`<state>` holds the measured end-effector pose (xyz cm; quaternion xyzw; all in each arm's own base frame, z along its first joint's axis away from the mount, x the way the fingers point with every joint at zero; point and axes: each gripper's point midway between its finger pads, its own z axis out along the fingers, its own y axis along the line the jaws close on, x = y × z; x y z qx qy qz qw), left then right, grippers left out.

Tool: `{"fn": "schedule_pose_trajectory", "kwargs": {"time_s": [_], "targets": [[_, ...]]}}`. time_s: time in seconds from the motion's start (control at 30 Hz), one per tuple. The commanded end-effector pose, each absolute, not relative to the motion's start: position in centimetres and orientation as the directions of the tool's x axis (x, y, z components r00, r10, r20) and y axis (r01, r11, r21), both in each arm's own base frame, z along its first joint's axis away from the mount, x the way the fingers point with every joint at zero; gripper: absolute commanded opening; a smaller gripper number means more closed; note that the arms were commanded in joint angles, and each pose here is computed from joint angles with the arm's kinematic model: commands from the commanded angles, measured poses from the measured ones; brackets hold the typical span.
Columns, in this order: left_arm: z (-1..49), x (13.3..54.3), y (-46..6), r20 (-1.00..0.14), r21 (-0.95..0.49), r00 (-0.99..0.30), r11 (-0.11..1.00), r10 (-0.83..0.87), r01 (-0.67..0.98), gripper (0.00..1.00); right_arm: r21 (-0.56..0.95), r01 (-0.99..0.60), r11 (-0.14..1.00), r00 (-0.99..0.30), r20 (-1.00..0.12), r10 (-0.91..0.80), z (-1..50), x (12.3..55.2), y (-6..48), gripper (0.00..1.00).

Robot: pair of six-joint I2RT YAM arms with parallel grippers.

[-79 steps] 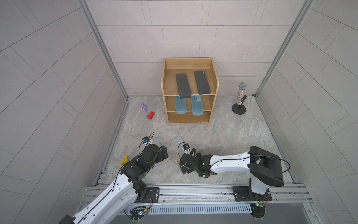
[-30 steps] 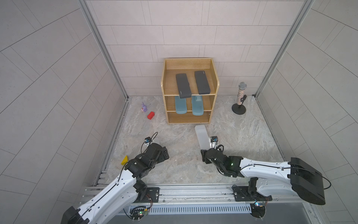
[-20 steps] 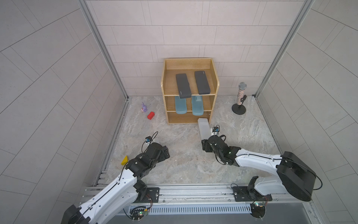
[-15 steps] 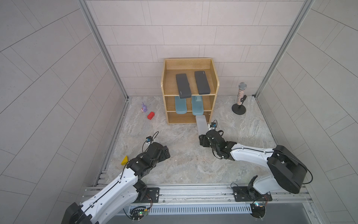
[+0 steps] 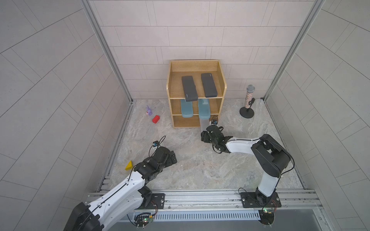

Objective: Place the pencil cases on the shelf according to color
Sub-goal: Place the pencil case on the shelf.

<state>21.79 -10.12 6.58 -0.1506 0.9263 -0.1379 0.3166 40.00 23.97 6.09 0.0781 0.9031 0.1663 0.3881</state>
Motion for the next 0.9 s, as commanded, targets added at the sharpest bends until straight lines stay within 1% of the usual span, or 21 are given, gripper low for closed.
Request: {"fn": "schedule_pose_trajectory", "kwargs": {"time_s": [0.0, 0.1, 0.23, 0.4, 0.6, 0.7, 0.87], "targets": [[6.6, 22.2, -10.1, -0.561, -0.342, -0.749, 0.923, -0.352, -0.178, 1.00, 0.349, 0.044, 0.936, -0.657, -0.695, 0.291, 6.6, 41.6, 23.2, 0.43], [6.7, 22.5, -10.1, -0.564, -0.335, -0.750, 0.926, -0.345, -0.174, 1.00, 0.342, 0.060, 0.938, -0.660, -0.691, 0.294, 6.1, 42.4, 22.9, 0.45], [6.6, 22.8, -10.1, -0.566, -0.334, -0.750, 0.927, -0.342, -0.171, 1.00, 0.339, 0.059, 0.939, -0.669, -0.685, 0.289, 5.8, 43.3, 23.1, 0.51], [6.4, 22.9, -10.2, -0.561, -0.354, -0.749, 0.920, -0.353, -0.169, 1.00, 0.326, 0.064, 0.943, -0.680, -0.677, 0.280, 5.3, 44.1, 23.3, 0.75], [6.1, 22.7, -10.0, -0.565, -0.355, -0.749, 0.921, -0.346, -0.158, 1.00, 0.312, 0.068, 0.948, -0.684, -0.677, 0.272, 5.7, 44.1, 22.9, 0.90], [6.1, 22.5, -9.8, -0.565, -0.376, -0.740, 0.912, -0.366, -0.165, 1.00, 0.326, 0.049, 0.944, -0.677, -0.684, 0.271, 6.5, 43.8, 23.0, 0.95], [6.9, 22.2, -9.5, -0.575, -0.392, -0.724, 0.905, -0.382, -0.166, 1.00, 0.349, 0.017, 0.937, -0.672, -0.690, 0.270, 7.8, 43.0, 23.1, 0.98]]}}
